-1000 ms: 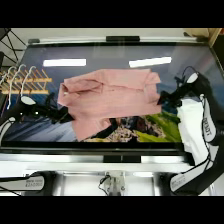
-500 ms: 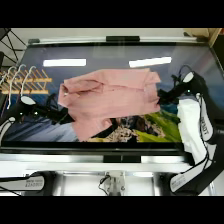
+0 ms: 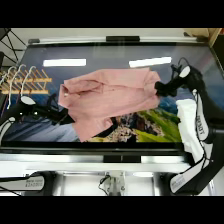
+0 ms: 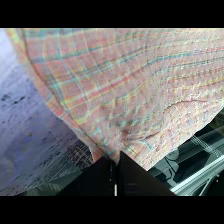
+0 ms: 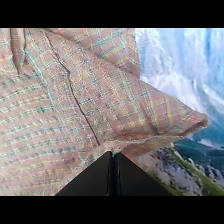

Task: Fold the shirts.

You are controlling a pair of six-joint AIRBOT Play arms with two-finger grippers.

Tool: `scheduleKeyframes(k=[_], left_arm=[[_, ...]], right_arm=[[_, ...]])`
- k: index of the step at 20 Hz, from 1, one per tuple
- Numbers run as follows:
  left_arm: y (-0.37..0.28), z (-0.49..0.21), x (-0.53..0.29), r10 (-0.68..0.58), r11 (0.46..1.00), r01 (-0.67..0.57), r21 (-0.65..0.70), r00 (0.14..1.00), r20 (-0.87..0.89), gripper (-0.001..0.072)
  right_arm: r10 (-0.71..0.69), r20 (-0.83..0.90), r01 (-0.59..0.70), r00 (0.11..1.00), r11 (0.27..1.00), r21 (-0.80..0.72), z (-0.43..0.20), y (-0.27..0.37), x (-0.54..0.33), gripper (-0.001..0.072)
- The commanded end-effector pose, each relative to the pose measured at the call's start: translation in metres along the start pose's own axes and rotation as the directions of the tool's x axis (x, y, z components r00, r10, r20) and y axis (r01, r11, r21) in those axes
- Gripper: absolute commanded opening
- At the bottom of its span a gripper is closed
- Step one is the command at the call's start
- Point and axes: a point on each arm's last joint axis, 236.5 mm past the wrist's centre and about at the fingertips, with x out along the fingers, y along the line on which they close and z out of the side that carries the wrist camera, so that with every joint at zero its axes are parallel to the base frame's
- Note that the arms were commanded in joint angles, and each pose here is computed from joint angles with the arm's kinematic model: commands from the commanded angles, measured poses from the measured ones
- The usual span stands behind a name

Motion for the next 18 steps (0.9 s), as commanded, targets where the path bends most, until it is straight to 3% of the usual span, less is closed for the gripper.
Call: scheduleKeyframes(k=[1, 2, 3, 8, 11, 15, 18], left_arm=[[0.0, 0.0, 0.0, 0.0, 1.0, 0.0, 0.002, 1.0, 0.0, 0.003], [0.0, 0.0, 0.0, 0.0, 1.0, 0.0, 0.002, 1.0, 0.0, 0.0029], [0.0, 0.0, 0.0, 0.0, 1.0, 0.0, 0.007, 1.0, 0.0, 0.0029], [0.0, 0.001, -0.001, -0.001, 1.0, 0.0, 0.015, 1.0, 0.002, 0.0029], [0.0, 0.001, -0.001, 0.0, 1.0, 0.0, 0.015, 1.0, 0.003, 0.0029], [0.0, 0.001, -0.001, -0.001, 1.0, 0.001, 0.014, 1.0, 0.003, 0.0029], [0.0, 0.001, -0.001, -0.001, 1.0, 0.001, 0.014, 1.0, 0.003, 0.0029]], right_arm=[[-0.031, -0.015, 0.031, 0.999, 0.999, -0.017, -0.003, 0.002, 0.018, 0.0275], [-0.028, -0.024, 0.028, 0.999, 0.999, -0.035, -0.006, 0.005, 0.018, 0.0588], [-0.024, -0.038, 0.021, 0.999, 0.997, -0.072, -0.01, 0.01, 0.013, 0.0624], [-0.194, 0.033, 0.197, 0.98, 0.957, -0.215, 0.0, -0.032, -0.069, 0.0623], [-0.135, -0.071, 0.116, 0.988, 0.966, -0.232, -0.026, -0.047, -0.089, 0.0622], [-0.089, -0.267, 0.015, 0.959, 0.963, -0.269, -0.088, -0.053, -0.048, 0.0622], [-0.101, -0.239, 0.03, 0.966, 0.958, -0.287, -0.094, -0.046, -0.016, 0.0622]])
